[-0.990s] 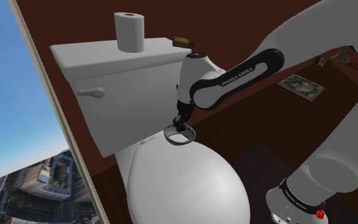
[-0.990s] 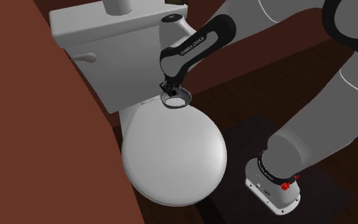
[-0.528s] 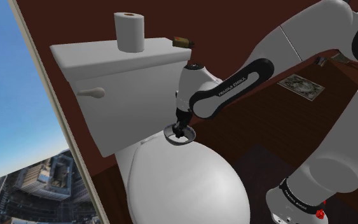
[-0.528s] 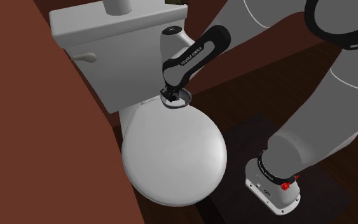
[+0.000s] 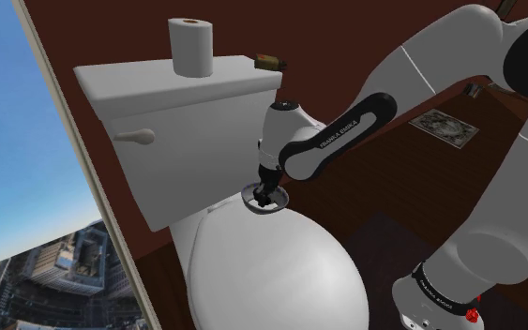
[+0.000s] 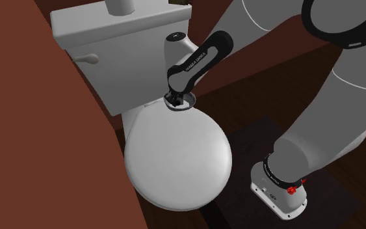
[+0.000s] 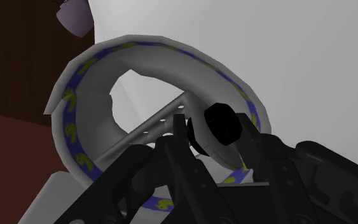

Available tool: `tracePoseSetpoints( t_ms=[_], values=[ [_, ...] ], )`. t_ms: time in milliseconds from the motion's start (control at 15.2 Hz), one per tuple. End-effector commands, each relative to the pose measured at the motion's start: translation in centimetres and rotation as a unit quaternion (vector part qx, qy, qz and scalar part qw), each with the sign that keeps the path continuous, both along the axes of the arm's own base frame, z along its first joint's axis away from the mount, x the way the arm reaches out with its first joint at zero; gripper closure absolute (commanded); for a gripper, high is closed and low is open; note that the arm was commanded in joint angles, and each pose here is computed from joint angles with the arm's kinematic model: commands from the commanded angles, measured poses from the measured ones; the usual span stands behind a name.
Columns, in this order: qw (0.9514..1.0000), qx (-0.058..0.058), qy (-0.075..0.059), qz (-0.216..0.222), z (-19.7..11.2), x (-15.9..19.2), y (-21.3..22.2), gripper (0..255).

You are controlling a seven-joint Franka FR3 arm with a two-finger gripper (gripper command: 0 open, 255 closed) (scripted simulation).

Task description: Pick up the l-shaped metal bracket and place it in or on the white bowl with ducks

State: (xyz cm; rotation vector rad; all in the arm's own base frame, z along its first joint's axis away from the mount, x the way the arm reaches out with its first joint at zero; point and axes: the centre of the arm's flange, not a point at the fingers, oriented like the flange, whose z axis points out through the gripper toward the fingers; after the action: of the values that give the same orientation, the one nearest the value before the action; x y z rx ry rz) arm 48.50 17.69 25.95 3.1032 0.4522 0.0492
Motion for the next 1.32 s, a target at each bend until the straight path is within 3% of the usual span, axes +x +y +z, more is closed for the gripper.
tracePoseSetpoints(
  t_ms=[0, 66, 132, 462, 726, 1254],
  values=[
    [1.0000, 0.000, 0.000, 0.000, 0.0, 0.0, 0.0, 255],
    [1.0000, 0.000, 0.000, 0.000, 0.0, 0.0, 0.0, 255],
    [1.0000, 0.000, 0.000, 0.000, 0.0, 0.0, 0.0, 0],
    [1.0000, 0.000, 0.000, 0.000, 0.0, 0.0, 0.0, 0],
    [1.0000, 0.000, 0.000, 0.000, 5.0, -0.2, 0.0, 0],
    [1.0000, 0.000, 0.000, 0.000, 5.0, -0.2, 0.0, 0]
  ],
)
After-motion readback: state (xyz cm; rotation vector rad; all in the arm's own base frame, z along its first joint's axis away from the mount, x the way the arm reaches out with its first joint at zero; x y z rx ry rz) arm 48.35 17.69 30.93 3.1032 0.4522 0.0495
